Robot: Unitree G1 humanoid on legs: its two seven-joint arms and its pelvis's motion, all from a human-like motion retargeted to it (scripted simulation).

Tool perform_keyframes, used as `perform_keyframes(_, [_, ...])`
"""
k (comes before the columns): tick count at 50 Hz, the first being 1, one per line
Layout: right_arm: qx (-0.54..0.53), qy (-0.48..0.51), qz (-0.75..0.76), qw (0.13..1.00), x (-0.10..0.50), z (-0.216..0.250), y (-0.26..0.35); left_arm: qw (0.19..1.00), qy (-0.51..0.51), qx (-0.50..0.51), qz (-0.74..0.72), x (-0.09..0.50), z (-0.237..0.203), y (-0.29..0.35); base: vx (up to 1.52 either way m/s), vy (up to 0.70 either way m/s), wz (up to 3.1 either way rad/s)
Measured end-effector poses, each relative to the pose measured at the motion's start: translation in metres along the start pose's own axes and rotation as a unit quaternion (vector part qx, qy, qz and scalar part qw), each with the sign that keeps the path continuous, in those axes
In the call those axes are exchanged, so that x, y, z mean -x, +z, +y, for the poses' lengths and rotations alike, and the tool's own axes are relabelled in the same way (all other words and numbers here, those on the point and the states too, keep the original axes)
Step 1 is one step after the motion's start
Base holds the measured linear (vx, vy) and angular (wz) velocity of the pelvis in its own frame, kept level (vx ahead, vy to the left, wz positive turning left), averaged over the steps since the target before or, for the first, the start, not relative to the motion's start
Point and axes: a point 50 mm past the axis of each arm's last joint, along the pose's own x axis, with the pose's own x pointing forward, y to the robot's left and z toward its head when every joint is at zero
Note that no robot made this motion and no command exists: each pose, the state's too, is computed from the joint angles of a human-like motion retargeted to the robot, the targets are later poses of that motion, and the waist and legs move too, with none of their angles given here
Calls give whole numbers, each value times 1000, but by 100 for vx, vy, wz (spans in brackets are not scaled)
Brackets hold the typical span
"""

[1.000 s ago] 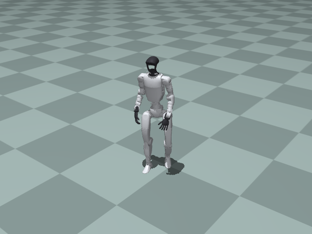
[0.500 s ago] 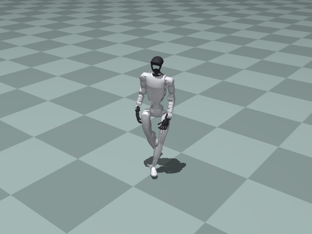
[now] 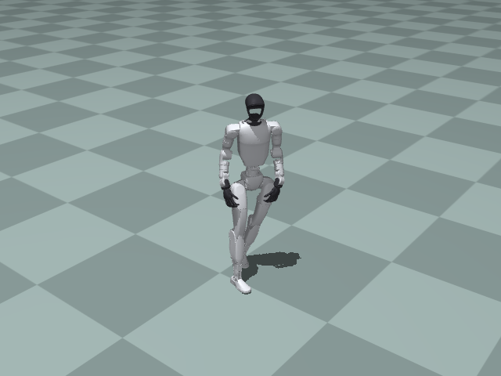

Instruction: Walk run

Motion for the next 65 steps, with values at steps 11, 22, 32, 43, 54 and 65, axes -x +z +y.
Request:
perform_keyframes(11, [-68, -33, 2, 997, 1, 2, -5, 994, -22, 103, -5, -7, -30, -4, 72, -12, 166])
perform_keyframes(22, [16, 49, 112, 992, 20, -6, -43, 998, 53, -29, -11, 2, -8, 2, 63, -12, 167])
perform_keyframes(32, [-16, 79, 141, 987, 31, 17, -61, 986, 134, 71, -66, 1, -21, 12, 50, -7, 94])
perform_keyframes(43, [13, 134, 171, 976, 30, 26, -65, 991, 101, 76, -36, -2, -24, 7, 63, -14, 79])
perform_keyframes(54, [70, 70, 163, 982, 21, 17, -55, 999, 32, 9, 11, 2, -21, -7, 74, -3, 43])
perform_keyframes(65, [-11, -23, 89, 996, 20, 14, -39, 999, -21, 33, 17, -3, -51, -13, 56, -2, 185])
